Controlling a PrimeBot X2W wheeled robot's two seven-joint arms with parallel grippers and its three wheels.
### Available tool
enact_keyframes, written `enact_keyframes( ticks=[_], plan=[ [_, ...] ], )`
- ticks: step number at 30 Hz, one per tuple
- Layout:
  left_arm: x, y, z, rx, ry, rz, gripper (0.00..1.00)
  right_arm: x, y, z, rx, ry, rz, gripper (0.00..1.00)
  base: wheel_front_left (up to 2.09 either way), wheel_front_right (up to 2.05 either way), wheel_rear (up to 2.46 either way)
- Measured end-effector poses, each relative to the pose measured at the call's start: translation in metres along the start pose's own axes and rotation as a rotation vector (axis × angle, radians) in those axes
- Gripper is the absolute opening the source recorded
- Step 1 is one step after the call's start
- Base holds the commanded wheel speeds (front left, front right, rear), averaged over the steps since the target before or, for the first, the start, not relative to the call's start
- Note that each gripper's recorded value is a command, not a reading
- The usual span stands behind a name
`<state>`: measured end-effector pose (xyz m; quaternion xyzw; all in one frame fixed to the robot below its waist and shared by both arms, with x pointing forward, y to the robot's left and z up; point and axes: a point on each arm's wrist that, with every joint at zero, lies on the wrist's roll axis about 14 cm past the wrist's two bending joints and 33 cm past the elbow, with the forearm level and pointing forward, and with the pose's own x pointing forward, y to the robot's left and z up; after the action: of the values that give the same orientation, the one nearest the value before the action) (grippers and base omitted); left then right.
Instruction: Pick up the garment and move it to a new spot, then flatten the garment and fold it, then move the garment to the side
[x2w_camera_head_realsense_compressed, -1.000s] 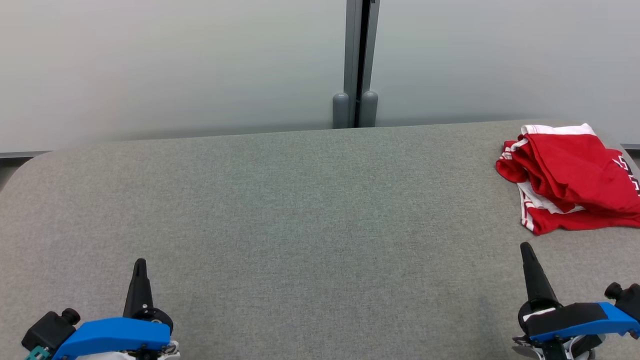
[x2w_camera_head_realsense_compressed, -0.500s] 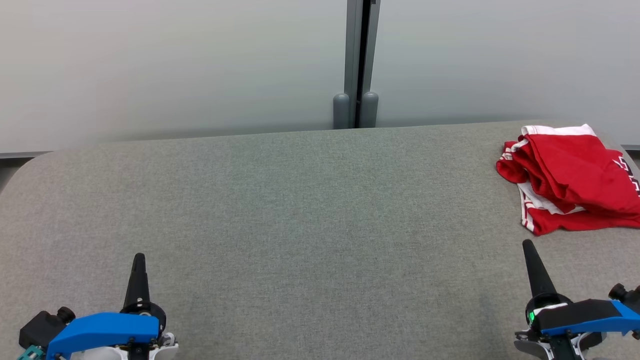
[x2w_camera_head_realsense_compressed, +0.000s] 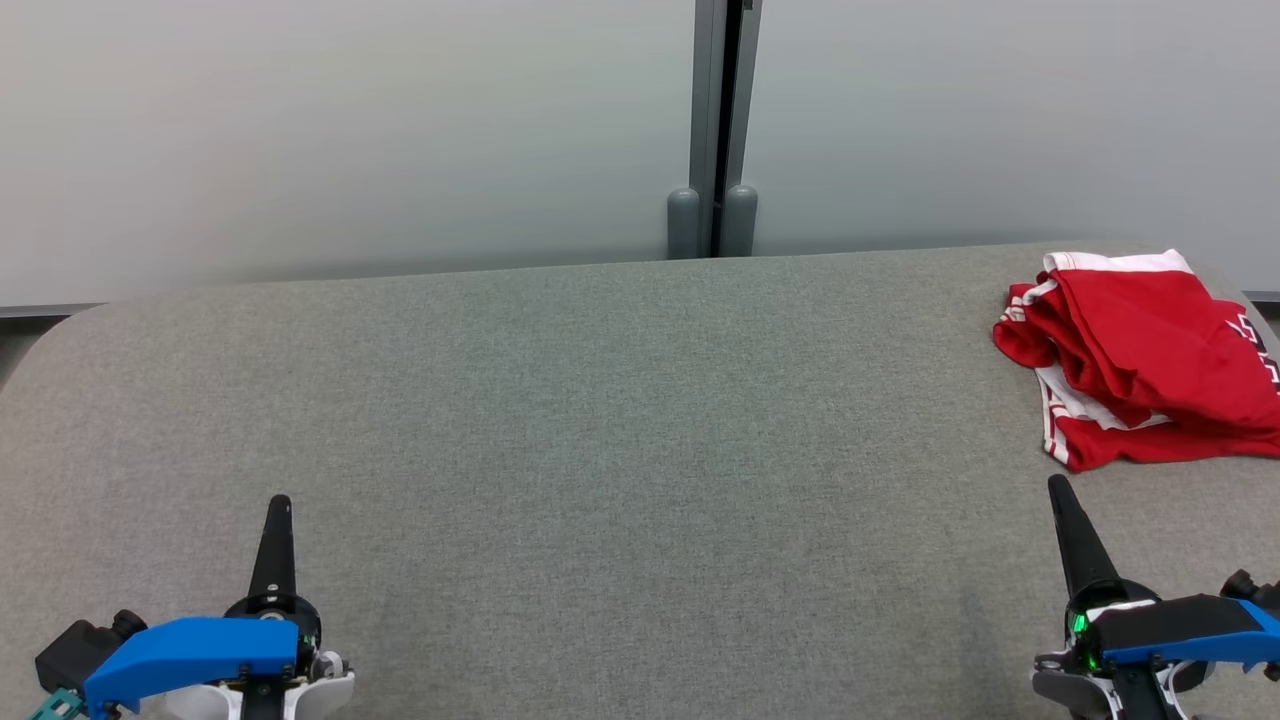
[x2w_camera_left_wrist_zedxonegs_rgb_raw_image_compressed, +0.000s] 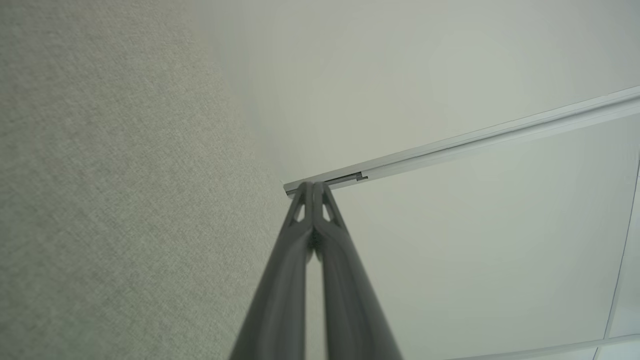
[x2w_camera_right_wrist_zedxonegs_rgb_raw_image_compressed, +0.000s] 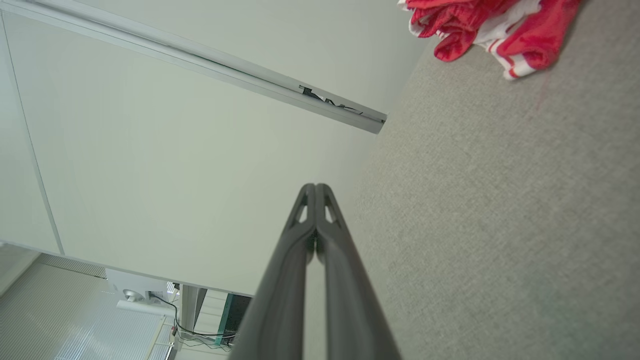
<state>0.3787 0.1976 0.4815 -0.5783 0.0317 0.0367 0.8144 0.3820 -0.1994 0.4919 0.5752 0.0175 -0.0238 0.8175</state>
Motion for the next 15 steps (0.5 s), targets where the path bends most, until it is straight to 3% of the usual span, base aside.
enact_keyframes(
  ticks=[15],
  plan=[
    [0.0030,-0.0072,0.0031,-0.136,0.003,-0.025,0.00,0.0019,0.0041,0.0019,0.139,0.003,0.016,0.00,0.00,0.00,0.00]
  ],
)
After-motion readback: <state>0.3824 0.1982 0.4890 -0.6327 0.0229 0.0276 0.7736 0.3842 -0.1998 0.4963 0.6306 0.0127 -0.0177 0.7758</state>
